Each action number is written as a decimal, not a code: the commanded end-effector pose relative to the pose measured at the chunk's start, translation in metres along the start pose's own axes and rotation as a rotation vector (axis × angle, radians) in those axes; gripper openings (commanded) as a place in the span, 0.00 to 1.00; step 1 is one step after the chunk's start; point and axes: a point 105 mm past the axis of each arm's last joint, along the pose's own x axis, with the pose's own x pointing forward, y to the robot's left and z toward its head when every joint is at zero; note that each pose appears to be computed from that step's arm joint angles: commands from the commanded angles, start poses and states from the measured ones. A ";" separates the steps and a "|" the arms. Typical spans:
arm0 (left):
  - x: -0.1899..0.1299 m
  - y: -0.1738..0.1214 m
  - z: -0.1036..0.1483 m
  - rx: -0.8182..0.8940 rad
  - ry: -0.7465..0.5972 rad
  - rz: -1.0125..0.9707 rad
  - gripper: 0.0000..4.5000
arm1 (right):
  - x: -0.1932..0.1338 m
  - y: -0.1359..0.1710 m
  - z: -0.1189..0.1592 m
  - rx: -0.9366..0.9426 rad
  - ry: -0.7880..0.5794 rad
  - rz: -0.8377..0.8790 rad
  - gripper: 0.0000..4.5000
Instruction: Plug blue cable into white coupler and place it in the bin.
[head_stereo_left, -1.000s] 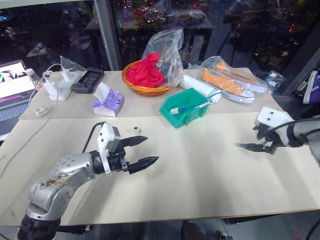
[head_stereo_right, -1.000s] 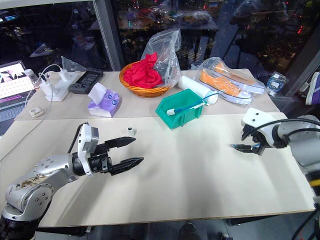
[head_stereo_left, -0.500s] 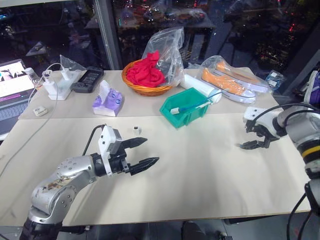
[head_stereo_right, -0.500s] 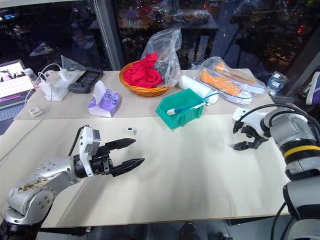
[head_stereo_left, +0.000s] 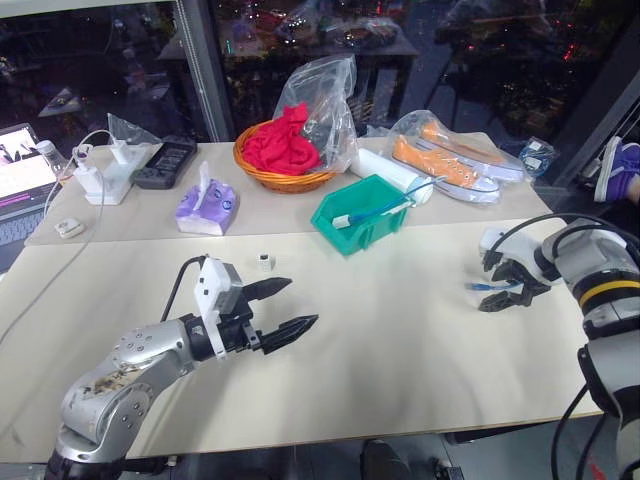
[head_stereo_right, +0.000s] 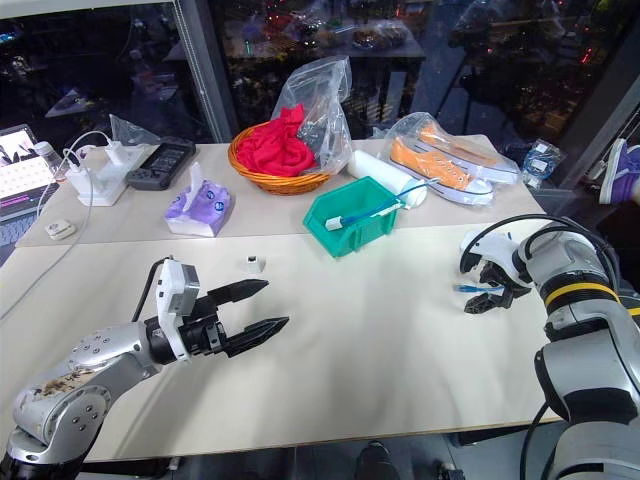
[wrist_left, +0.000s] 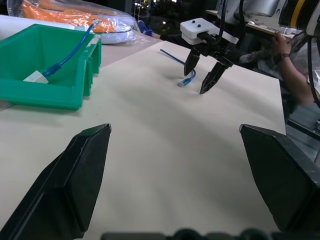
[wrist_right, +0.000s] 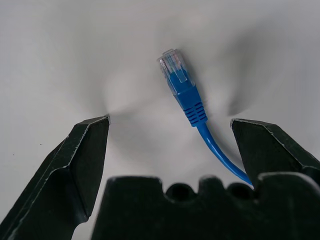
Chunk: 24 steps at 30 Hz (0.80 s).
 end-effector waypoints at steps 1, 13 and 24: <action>0.000 -0.006 0.013 0.044 -0.044 -0.017 1.00 | 0.007 0.000 0.001 0.003 0.006 -0.005 0.76; 0.001 -0.004 0.014 0.048 -0.043 -0.010 1.00 | 0.014 0.005 0.001 0.011 0.002 0.027 0.01; -0.001 0.002 0.015 0.048 -0.034 -0.004 1.00 | 0.004 0.066 0.061 -0.145 -0.270 0.289 0.01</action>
